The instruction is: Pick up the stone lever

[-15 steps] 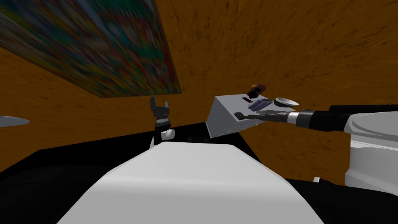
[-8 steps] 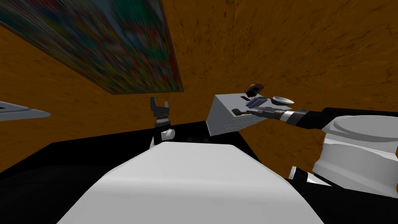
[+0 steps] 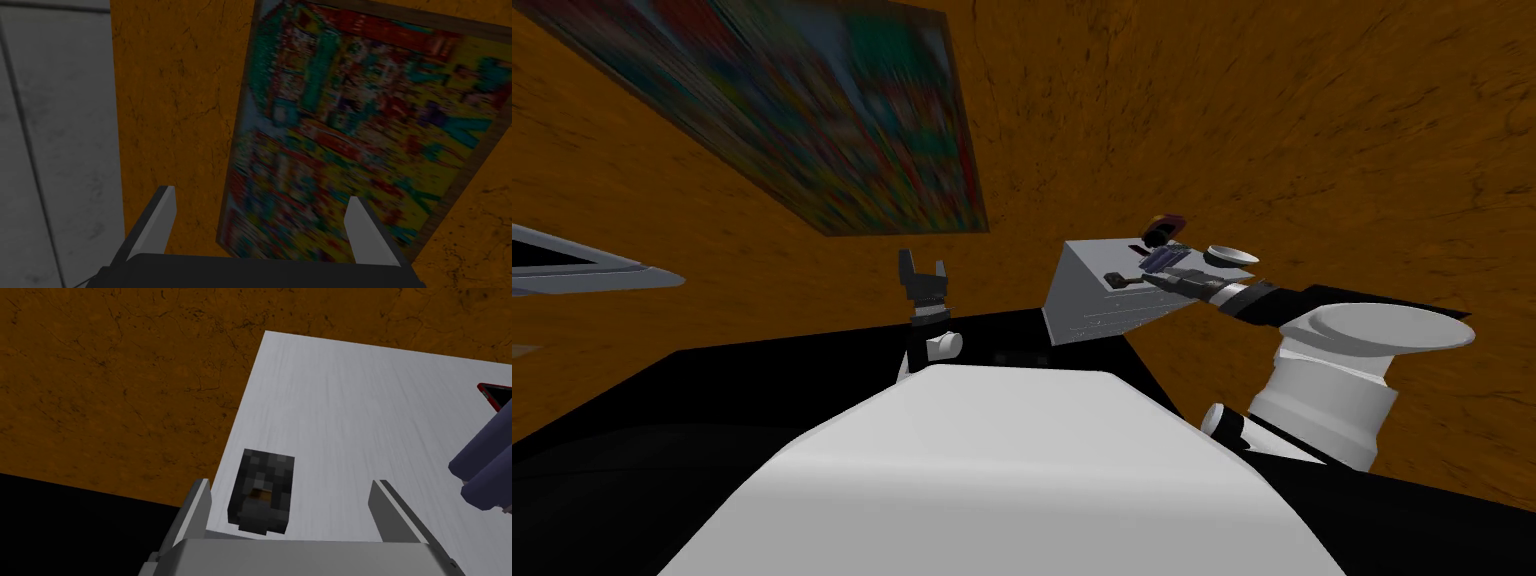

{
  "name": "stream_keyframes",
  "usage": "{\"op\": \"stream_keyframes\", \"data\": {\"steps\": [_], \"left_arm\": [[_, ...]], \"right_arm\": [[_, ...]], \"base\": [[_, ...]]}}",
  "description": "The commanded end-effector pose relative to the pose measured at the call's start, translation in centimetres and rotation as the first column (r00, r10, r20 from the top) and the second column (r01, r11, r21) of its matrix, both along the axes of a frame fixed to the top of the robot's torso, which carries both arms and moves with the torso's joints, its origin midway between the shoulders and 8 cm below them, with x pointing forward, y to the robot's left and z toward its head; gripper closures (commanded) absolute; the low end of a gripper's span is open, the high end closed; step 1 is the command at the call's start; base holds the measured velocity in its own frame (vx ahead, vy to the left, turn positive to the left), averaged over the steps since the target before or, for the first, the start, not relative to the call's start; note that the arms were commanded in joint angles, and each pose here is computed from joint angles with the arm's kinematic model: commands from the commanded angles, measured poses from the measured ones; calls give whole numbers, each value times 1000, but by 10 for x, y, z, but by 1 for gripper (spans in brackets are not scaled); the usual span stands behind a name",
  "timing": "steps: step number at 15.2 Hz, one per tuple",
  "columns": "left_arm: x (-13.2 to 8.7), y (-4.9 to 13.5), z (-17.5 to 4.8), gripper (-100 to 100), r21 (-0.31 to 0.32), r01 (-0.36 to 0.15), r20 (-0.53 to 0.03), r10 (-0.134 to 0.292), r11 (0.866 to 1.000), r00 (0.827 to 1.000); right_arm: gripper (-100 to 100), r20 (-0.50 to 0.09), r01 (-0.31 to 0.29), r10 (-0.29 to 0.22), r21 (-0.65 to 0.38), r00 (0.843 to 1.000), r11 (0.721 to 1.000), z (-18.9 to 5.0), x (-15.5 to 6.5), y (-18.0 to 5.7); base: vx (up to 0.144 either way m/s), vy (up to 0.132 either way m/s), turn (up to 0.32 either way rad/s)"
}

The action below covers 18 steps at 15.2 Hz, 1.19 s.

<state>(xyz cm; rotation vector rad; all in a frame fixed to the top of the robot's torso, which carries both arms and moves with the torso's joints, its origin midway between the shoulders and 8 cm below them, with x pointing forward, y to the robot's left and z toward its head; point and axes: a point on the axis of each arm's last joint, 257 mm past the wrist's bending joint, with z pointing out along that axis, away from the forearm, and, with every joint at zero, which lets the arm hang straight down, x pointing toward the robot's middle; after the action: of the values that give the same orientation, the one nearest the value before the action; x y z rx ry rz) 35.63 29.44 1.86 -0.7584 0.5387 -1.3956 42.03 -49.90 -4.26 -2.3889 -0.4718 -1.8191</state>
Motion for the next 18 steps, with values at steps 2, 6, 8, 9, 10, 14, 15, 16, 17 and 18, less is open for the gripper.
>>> {"op": "stream_keyframes", "data": {"steps": [2,6,8,9,10,14,15,16,17,18], "left_arm": [[0,0,0,0,0,0,0,0,1000,1000],[0,0,0,0,0,0,0,0,1000,1000],[0,0,0,0,0,0,0,0,1000,1000],[0,0,0,0,0,0,0,0,1000,1000],[0,0,0,0,0,0,0,0,1000,1000],[0,0,0,0,0,0,0,0,1000,1000],[0,0,0,0,0,0,0,0,1000,1000],[0,0,0,0,0,0,0,0,1000,1000],[0,0,0,0,0,0,0,0,1000,1000],[0,0,0,0,0,0,0,0,1000,1000]], "right_arm": [[-100,56,18,-20,34,998,999,0,13,-2],[-100,140,53,-69,120,988,991,-6,39,-5],[-100,158,63,-87,149,984,987,-10,48,-5],[-100,172,73,-104,179,980,981,-15,56,-5],[-100,182,81,-120,207,976,975,-20,63,-4],[-100,188,99,-151,263,971,960,-34,78,-2],[-100,186,106,-165,289,969,952,-41,84,-1],[-100,183,114,-177,313,967,943,-48,90,1],[-100,183,114,-177,313,967,943,-48,90,1],[-100,177,121,-188,335,966,934,-56,96,3]], "base": [[-87,-10,43],[-96,-24,45],[-81,-31,45],[-61,-39,36],[-58,-41,49],[-38,-30,32],[-21,-27,23],[-17,-30,31],[-8,-28,24],[-3,-30,21]]}}
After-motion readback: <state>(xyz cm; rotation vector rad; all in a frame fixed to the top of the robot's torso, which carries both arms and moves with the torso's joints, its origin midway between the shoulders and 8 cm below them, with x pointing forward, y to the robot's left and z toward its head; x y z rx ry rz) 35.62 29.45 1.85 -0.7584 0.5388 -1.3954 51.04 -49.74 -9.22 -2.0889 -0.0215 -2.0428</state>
